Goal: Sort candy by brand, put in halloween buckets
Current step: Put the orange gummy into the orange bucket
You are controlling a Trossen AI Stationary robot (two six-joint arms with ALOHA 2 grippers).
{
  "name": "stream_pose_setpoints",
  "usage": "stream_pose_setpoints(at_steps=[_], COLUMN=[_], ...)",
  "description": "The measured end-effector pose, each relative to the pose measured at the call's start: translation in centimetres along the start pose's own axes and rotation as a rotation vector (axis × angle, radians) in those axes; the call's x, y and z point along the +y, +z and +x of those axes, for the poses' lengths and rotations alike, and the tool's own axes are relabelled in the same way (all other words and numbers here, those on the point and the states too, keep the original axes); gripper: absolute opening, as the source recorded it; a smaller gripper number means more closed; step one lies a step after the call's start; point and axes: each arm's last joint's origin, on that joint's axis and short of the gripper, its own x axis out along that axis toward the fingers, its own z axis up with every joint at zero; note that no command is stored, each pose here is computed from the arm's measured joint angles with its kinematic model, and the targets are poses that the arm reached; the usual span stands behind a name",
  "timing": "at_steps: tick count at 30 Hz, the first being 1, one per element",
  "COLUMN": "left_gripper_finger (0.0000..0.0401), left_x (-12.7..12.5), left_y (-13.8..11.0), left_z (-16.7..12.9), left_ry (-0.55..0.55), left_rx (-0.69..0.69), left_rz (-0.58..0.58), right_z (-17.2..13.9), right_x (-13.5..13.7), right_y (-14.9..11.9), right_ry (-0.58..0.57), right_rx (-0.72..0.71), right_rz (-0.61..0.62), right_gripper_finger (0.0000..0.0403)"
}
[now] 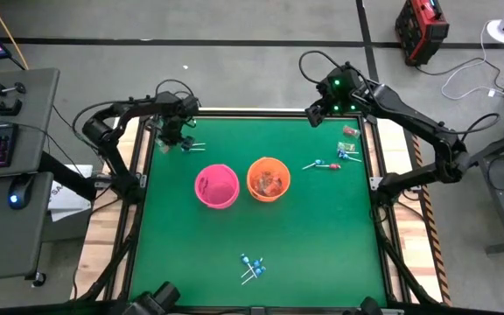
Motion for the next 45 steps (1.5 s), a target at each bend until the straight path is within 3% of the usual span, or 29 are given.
stream_pose_setpoints(at_steps=[5, 9, 13, 19, 21, 26, 33, 39, 45], left_gripper_finger=[0.0002, 0.0001, 0.0000, 0.0000, 0.0000, 0.0000, 0.0025, 0.0108, 0.0203], left_x=[1.1, 0.0, -3.7, -11.1, -13.2, -16.8, -20.6, -22.5, -21.4], left_y=[-0.9, -3.6, -8.2, -15.0, -15.9, -14.1, -11.6, -10.7, -10.2], left_z=[-6.0, -11.6, -15.3, -17.5, -18.2, -18.5, -16.2, -14.9, -15.5], left_ry=[-0.096, -0.319, -0.538, -0.715, -0.766, -0.858, -0.950, -0.973, -1.025], left_rx=[-0.260, -0.539, -0.687, -0.807, -0.913, -1.033, -0.944, -0.930, -0.902], left_rz=[-0.047, 0.020, 0.166, 0.461, 0.483, 0.461, 0.557, 0.583, 0.581], right_z=[0.0, 0.0, 0.0, 0.0, 0.0, 0.0, 0.0, 0.0, 0.0], right_x=[0.0, 0.0, 0.0, 0.0, 0.0, 0.0, 0.0, -0.1, -0.1], right_y=[0.0, 0.0, 0.0, 0.0, 0.0, 0.1, 0.1, -0.2, -0.7], right_ry=[-0.004, -0.006, -0.008, -0.008, -0.008, -0.007, -0.007, -0.012, -0.019], right_rx=[-0.001, -0.002, -0.002, -0.002, -0.003, -0.010, -0.008, 0.024, 0.070], right_rz=[0.000, 0.000, 0.002, 0.004, 0.010, 0.027, 0.027, 0.044, 0.058], right_gripper_finger=[0.0236, 0.0236, 0.0236, 0.0236, 0.0236, 0.0236, 0.0236, 0.0236, 0.0236])
